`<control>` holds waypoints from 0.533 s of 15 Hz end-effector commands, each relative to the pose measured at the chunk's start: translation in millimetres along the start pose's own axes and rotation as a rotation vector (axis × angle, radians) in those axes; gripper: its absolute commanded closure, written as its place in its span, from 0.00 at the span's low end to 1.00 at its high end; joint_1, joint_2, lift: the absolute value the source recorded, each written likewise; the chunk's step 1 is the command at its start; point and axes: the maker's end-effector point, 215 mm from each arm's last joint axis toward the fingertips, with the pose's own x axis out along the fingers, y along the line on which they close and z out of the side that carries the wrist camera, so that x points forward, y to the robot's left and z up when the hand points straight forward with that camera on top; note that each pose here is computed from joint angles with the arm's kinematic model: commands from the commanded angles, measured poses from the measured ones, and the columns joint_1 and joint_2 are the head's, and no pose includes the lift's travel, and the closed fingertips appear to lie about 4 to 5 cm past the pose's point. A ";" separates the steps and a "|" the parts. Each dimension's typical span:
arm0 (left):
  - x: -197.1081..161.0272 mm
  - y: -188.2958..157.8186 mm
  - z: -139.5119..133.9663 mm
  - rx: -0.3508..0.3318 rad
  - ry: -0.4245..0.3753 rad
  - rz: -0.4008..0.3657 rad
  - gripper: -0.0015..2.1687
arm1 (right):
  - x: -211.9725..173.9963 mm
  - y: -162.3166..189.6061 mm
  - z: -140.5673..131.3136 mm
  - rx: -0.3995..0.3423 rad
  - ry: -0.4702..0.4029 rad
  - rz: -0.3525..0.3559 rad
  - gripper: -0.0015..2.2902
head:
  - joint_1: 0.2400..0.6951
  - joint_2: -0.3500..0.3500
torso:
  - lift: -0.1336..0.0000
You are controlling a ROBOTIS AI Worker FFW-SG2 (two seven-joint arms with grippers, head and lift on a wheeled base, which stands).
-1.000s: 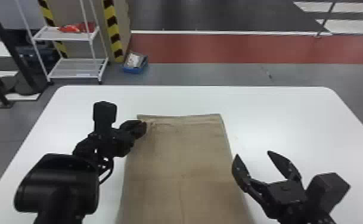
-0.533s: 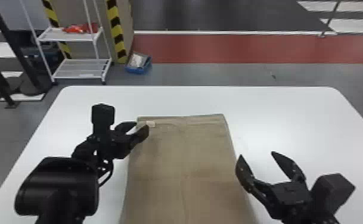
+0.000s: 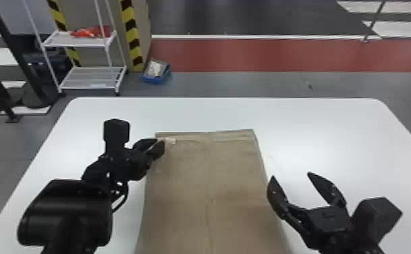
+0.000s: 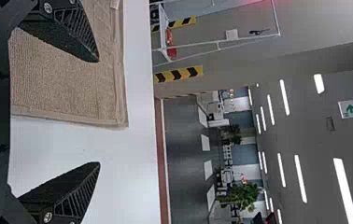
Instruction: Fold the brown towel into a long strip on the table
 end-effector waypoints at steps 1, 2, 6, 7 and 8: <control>2.3 -1.6 -2.3 0.002 0.008 -0.005 0.23 | -0.2 -0.4 0.1 0.000 0.000 -0.001 0.04 | 1.00 0.52 | 0.08; 5.2 -0.1 -7.6 0.000 0.023 -0.001 0.23 | -0.1 0.5 0.1 0.000 0.000 0.001 0.04 | 1.00 0.51 | 0.08; 20.3 2.6 -16.7 -0.005 0.056 -0.003 0.23 | -1.3 -1.8 -1.1 0.001 0.002 -0.004 0.04 | 1.00 0.52 | 0.08; 22.6 4.1 -19.3 -0.007 0.062 0.001 0.24 | -1.4 -2.7 -0.2 -0.001 -0.001 -0.006 0.04 | 1.00 0.52 | 0.08; 22.6 4.0 -20.1 -0.008 0.063 0.001 0.24 | -2.0 -3.5 -0.8 -0.001 0.001 -0.007 0.04 | 1.00 0.51 | 0.08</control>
